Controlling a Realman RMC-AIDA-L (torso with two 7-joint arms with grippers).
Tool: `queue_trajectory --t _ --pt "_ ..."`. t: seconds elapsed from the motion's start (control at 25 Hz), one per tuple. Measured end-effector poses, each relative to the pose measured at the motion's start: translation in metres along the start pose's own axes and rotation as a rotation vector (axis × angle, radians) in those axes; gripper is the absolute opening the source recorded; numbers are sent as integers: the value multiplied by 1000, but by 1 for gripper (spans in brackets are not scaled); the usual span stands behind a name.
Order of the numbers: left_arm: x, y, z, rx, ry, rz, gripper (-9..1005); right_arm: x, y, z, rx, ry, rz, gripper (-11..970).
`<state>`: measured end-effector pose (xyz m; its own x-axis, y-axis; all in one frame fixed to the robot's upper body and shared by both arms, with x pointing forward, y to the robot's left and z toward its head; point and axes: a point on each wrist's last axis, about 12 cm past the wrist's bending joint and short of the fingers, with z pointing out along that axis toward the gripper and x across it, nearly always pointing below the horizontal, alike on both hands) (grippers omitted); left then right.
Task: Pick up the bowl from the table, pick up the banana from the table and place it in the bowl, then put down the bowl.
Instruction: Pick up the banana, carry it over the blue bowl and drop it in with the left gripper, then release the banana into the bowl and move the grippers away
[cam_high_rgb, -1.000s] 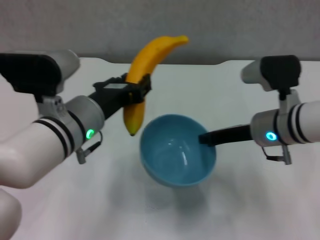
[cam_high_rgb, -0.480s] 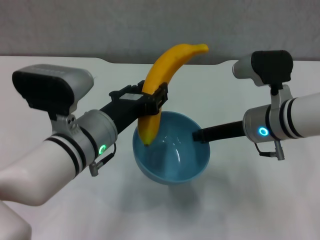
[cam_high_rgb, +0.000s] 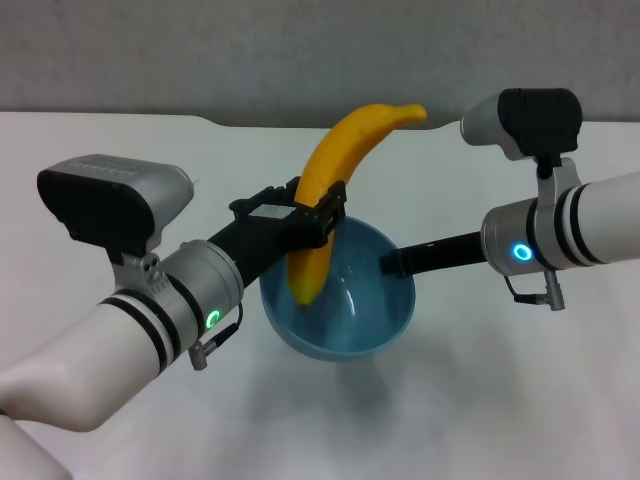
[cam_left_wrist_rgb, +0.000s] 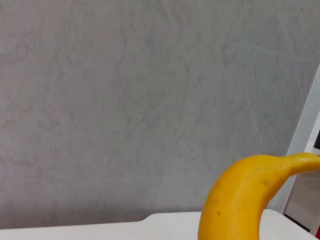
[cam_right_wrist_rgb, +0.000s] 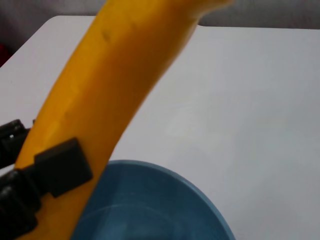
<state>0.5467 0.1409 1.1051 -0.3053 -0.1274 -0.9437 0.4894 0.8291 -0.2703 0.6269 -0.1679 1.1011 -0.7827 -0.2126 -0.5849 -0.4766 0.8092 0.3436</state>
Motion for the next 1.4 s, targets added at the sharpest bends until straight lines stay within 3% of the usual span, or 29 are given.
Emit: queue_trajectory --t 0.68,0.8,0.88,1.04,1.12,1.4 --pt "7 6 1 -2 2 -14 665 0 -3 -1 9 1 1 158" --pt "5 10 0 -13 -8 -30 799 3 -5 0 14 8 10 161" --pt "0 18 -3 -35 -38 -63 889 6 -8 0 23 15 15 163" --pt "-9 28 -10 -48 -110 -94 898 9 -16 -1 49 34 16 166" --pt "-17 41 -17 -78 -168 -96 903 11 -17 -1 50 43 17 168" --pt "-9 79 -38 -162 -234 -3 902 0 -32 -7 151 103 -20 174"
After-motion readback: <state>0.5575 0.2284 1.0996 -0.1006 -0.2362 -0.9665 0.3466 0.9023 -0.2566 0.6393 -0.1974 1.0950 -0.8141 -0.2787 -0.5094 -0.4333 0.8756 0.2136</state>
